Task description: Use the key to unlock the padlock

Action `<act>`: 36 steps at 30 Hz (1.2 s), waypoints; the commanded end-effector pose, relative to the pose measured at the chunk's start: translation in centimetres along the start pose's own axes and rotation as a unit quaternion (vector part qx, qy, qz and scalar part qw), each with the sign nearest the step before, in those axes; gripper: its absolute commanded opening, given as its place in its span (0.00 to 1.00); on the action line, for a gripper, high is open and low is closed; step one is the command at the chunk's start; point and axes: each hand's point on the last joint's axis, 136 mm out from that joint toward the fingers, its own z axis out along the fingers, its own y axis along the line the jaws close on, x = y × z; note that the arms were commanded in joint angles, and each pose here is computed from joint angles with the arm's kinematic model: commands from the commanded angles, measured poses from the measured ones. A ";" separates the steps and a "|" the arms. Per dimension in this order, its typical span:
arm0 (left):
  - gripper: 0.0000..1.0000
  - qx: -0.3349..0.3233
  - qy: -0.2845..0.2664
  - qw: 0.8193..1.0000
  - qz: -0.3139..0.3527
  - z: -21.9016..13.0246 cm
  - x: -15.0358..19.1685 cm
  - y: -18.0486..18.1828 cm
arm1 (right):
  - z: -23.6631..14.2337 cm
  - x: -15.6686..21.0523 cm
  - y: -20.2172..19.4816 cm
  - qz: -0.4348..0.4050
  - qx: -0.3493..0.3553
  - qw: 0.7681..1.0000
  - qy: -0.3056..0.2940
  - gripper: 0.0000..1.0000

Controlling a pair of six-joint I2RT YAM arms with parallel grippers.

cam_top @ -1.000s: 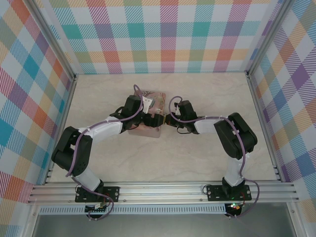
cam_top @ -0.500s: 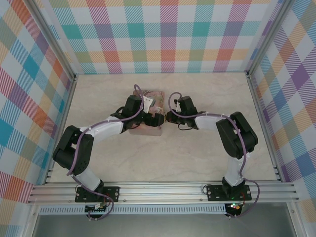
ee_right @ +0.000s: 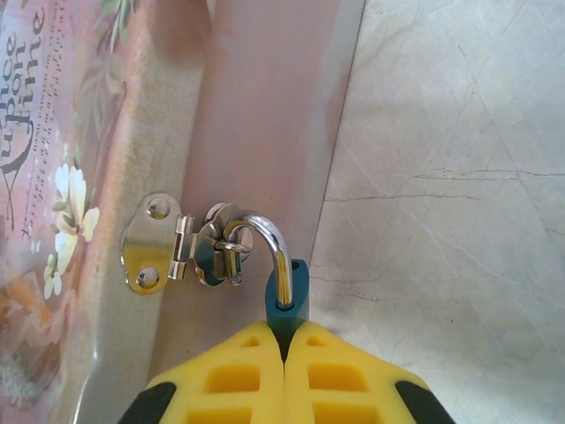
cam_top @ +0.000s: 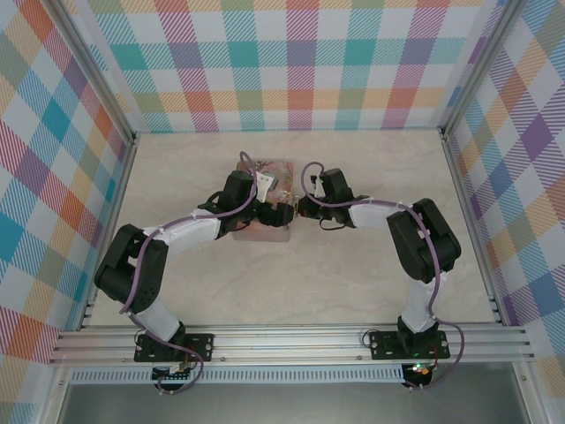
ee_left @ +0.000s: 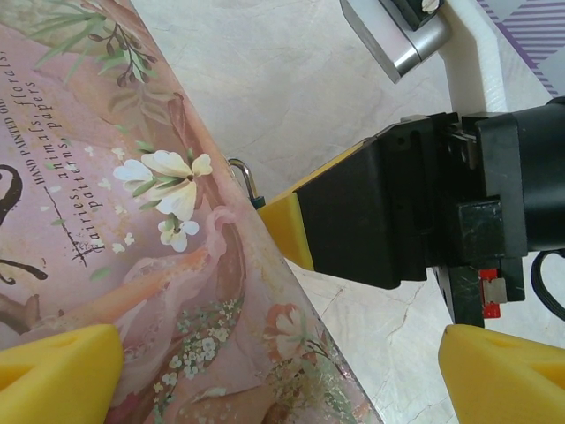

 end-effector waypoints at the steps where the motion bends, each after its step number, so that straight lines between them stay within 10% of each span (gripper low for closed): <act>1: 0.92 -0.031 0.140 0.987 -0.066 0.7 9.1 2.0 | -0.7 -4.3 1.5 -0.026 -0.026 0.998 -0.057 0.05; 12: 0.93 -0.023 0.140 0.988 -0.067 0.5 9.2 1.7 | -0.8 -1.0 -2.2 -0.030 0.045 0.998 -0.010 0.05; 36: 0.93 -0.029 0.153 0.985 -0.072 0.0 11.3 1.8 | -0.6 -6.3 1.5 0.032 -0.001 0.999 -0.035 0.04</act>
